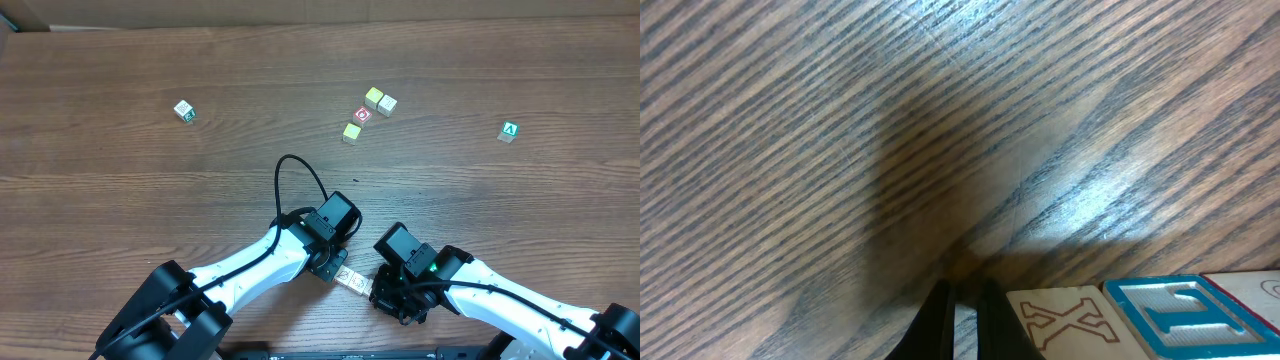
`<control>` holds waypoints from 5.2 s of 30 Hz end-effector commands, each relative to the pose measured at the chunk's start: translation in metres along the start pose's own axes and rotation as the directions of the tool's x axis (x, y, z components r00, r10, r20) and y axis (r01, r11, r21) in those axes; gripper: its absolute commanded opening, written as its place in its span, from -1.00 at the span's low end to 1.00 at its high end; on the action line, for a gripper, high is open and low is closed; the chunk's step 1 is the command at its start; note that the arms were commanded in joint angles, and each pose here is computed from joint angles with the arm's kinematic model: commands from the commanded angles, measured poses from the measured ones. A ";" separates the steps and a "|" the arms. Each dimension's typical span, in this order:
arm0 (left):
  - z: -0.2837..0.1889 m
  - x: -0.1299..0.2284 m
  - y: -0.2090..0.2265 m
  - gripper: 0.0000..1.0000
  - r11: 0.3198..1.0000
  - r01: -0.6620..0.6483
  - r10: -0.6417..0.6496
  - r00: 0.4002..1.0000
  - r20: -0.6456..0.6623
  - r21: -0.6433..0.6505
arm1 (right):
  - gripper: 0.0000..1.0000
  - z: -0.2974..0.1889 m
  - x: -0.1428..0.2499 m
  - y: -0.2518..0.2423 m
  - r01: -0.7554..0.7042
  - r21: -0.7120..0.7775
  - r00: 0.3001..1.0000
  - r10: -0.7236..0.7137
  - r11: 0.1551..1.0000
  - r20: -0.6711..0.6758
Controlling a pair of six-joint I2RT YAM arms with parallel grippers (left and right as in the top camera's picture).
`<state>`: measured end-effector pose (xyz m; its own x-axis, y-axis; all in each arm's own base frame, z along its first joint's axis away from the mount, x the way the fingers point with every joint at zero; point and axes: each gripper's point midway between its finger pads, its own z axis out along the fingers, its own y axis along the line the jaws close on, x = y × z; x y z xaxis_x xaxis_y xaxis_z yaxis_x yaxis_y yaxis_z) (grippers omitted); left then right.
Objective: Flip 4 blocks
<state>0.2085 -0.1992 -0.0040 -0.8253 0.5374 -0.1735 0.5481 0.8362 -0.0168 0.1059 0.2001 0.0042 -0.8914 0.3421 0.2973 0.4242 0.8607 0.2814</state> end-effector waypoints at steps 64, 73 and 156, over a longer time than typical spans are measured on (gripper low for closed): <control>0.018 0.007 0.006 -0.92 0.990 -0.134 0.133 0.991 -0.022 -0.040 | -0.92 0.000 0.011 0.015 0.035 -0.037 0.999 -0.036 0.999 -0.032; 0.019 0.002 0.006 -0.92 0.989 -0.140 0.140 0.990 0.001 -0.042 | -0.92 0.000 0.011 0.015 0.035 -0.038 0.999 -0.036 0.999 -0.035; 0.018 -0.016 0.000 -0.92 0.981 -0.190 0.192 0.978 0.076 -0.029 | -0.92 0.004 0.027 0.028 0.032 -0.073 0.997 -0.037 0.997 -0.067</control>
<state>0.2400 -0.2151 -0.0010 -0.6965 0.6479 -0.3083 0.6632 0.7453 0.0680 0.0898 0.2283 0.0121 -0.8904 0.2906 0.3502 0.4099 0.8464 0.3400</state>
